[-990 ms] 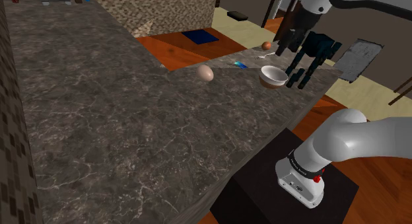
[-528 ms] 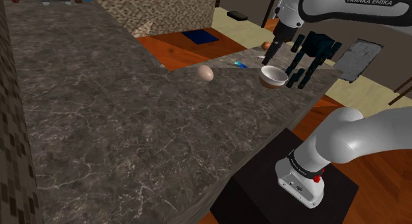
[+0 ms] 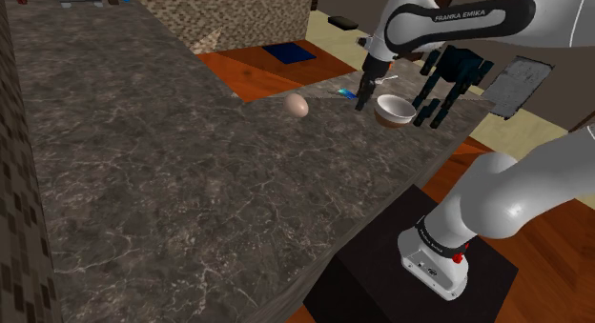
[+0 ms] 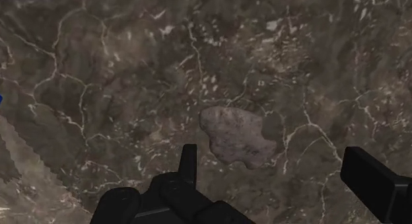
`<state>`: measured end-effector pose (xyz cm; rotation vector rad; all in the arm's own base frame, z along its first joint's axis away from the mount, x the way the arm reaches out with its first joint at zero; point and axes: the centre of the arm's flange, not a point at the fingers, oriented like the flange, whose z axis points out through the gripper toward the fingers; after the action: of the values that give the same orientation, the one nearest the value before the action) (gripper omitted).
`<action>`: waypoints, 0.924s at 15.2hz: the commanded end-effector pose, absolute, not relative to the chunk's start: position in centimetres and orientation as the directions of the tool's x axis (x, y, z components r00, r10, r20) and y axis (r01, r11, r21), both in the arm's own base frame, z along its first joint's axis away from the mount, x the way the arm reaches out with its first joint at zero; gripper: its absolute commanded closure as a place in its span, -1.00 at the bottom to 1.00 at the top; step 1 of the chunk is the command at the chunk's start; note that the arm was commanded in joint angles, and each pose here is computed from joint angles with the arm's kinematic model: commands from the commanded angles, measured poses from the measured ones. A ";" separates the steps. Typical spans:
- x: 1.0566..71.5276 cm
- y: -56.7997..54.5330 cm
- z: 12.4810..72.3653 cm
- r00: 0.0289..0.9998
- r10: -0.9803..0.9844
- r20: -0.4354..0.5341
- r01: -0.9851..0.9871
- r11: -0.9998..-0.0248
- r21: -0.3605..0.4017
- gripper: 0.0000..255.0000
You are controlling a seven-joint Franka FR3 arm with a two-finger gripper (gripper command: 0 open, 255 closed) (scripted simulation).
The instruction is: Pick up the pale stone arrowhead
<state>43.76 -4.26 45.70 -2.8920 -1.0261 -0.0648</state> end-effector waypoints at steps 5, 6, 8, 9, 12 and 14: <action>48.1 -2.3 39.1 0.587 0.807 0.062 0.808 -0.578 -0.114 -1.00; 48.5 -1.9 38.4 0.564 0.823 0.063 0.823 -0.555 -0.120 -1.00; 48.5 -1.9 37.3 0.564 0.823 0.063 0.823 -0.555 -0.120 -1.00; 48.5 -1.9 36.8 0.564 0.823 0.063 0.823 -0.555 -0.120 -1.00; 48.5 -1.9 35.2 0.564 0.823 0.063 0.823 -0.555 -0.120 -1.00; 48.5 -1.9 34.4 0.564 0.823 0.063 0.823 -0.555 -0.120 -1.00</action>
<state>48.51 -1.86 34.80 -2.6563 -1.4057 0.0021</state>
